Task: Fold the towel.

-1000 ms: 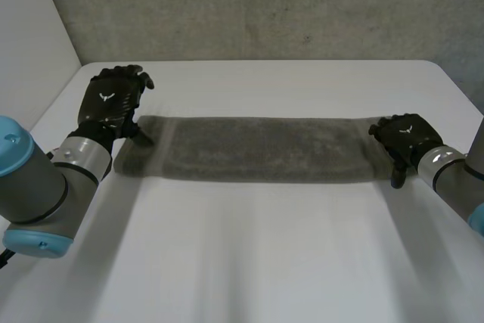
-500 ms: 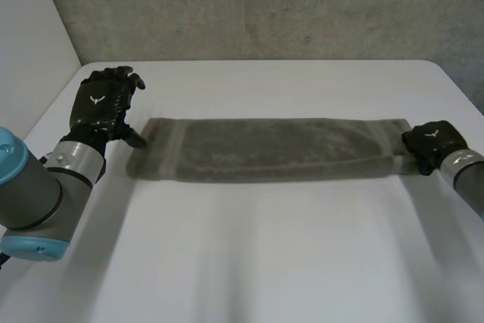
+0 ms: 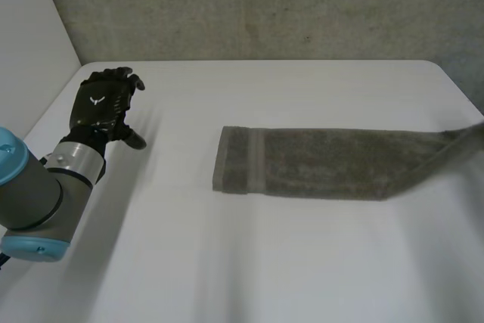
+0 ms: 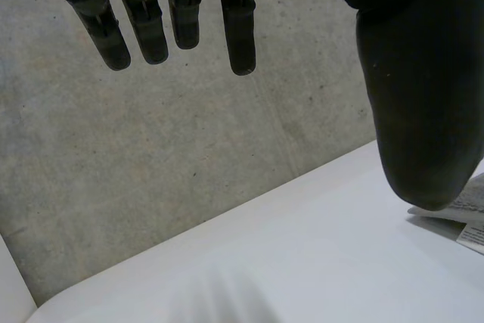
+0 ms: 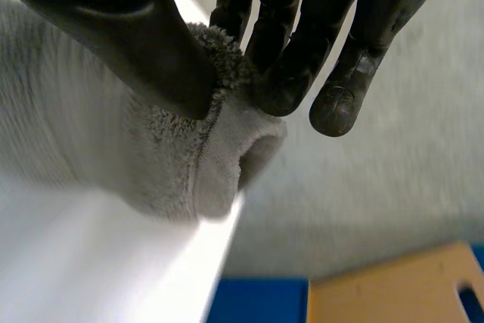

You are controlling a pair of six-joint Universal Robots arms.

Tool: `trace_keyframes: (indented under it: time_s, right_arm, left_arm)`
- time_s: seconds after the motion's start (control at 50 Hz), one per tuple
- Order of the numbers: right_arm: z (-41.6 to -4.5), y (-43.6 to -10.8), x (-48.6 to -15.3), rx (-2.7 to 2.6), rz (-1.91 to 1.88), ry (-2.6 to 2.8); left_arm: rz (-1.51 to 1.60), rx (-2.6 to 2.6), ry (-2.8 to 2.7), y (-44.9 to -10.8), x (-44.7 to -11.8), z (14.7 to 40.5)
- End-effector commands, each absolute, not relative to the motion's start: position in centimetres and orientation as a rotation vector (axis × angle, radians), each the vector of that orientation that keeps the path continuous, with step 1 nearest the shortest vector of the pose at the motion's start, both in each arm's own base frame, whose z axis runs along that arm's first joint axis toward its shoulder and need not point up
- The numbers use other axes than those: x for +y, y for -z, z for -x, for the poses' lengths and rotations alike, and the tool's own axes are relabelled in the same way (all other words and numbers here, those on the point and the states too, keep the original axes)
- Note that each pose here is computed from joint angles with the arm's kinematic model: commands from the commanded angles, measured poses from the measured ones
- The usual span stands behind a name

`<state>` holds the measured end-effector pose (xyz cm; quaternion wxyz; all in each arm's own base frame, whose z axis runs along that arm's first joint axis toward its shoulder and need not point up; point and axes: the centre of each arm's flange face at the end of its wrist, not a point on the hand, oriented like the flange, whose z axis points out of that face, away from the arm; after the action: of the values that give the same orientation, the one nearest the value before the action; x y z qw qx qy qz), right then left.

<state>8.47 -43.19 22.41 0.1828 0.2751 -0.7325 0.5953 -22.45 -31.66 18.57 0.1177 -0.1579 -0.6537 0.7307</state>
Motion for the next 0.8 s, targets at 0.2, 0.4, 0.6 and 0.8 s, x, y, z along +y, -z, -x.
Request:
trace_keyframes:
  time_s: [0.2, 0.4, 0.6, 0.8]
  right_arm:
    - [-38.4, -20.1, -26.1, -1.873, -1.618, -2.172]
    - [-41.6, -12.4, -23.4, -1.692, -1.866, -1.912]
    - [-41.0, -17.6, -24.0, -1.723, -1.723, -2.066]
    - [-33.4, -23.5, -28.0, -2.149, -1.21, -2.239]
  left_arm:
    - [0.462, -1.92, -2.132, -18.4, -31.6, 22.4]
    - [0.467, -1.92, -2.126, -18.3, -31.5, 22.5]
    - [0.47, -1.921, -2.124, -18.2, -31.5, 22.6]
    - [0.473, -1.922, -2.119, -18.1, -31.4, 22.7]
